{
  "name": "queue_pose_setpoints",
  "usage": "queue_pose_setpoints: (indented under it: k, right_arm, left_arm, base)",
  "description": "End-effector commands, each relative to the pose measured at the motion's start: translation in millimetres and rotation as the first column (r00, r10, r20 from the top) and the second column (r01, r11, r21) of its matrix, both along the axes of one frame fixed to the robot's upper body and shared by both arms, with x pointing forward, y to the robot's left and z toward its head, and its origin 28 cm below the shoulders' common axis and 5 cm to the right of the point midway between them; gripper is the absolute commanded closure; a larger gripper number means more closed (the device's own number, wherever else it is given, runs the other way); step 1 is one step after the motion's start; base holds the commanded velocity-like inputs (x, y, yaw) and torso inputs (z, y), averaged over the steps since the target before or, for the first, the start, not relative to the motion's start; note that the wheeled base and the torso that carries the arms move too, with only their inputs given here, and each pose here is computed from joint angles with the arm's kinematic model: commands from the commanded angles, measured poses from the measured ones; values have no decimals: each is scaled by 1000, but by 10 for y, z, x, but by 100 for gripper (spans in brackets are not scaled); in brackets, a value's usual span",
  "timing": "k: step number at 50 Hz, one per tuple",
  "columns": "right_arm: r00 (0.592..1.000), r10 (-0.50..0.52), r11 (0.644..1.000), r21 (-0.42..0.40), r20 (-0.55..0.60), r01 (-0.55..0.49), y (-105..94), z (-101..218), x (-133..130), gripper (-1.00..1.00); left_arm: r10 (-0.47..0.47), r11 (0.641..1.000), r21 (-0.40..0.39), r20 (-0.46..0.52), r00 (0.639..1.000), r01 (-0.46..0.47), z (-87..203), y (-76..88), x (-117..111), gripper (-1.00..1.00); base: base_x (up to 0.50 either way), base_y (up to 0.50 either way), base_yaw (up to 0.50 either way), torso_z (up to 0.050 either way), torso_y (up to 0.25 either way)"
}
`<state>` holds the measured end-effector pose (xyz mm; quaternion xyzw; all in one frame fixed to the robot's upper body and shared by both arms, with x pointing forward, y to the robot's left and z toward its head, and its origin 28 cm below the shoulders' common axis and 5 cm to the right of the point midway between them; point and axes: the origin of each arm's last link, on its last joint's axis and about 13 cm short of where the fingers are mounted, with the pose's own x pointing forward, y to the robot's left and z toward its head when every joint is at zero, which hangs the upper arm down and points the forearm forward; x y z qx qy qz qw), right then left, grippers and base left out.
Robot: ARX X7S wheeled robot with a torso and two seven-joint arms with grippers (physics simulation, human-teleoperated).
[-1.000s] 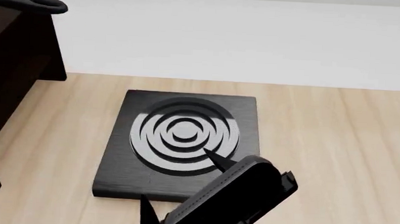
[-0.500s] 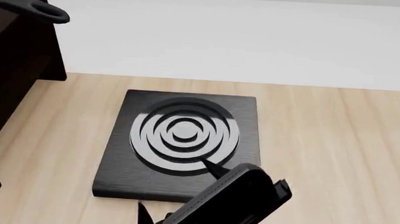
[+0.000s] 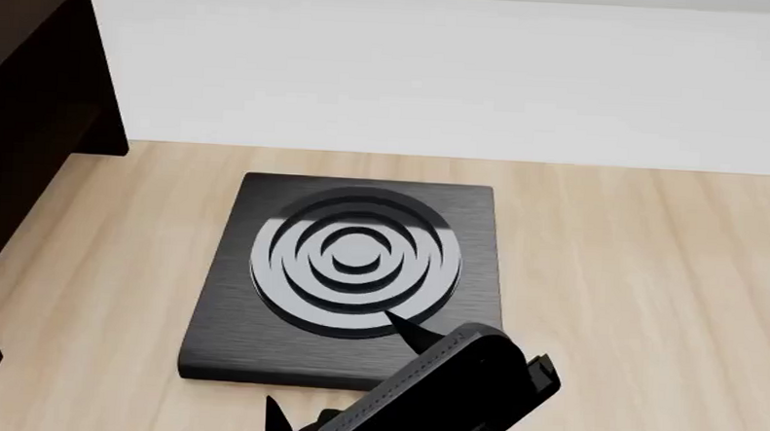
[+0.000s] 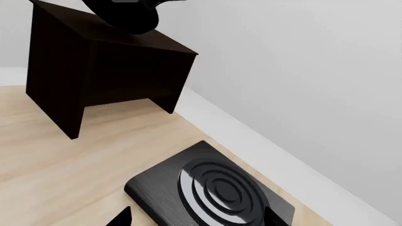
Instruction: Put the frying pan on the cabinet shelf.
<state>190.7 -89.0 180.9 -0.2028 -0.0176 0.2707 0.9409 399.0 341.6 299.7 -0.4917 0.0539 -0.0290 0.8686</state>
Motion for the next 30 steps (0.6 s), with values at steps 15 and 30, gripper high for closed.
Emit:
queue_pose_setpoints:
  k: [15, 30]
  right_arm:
    - [1000, -11, 1000, 27, 5, 11, -1, -20, 23, -100]
    - [1000, -20, 999, 44, 6, 20, -10, -7, 6, -100]
  left_arm:
    - [-73, 996, 61, 97, 993, 67, 50, -26, 9, -100]
    - [-102, 987, 137, 106, 989, 87, 36, -13, 8, -100]
  base:
    - [0, 0, -1, 0, 1]
    - [0, 0, -1, 1, 1]
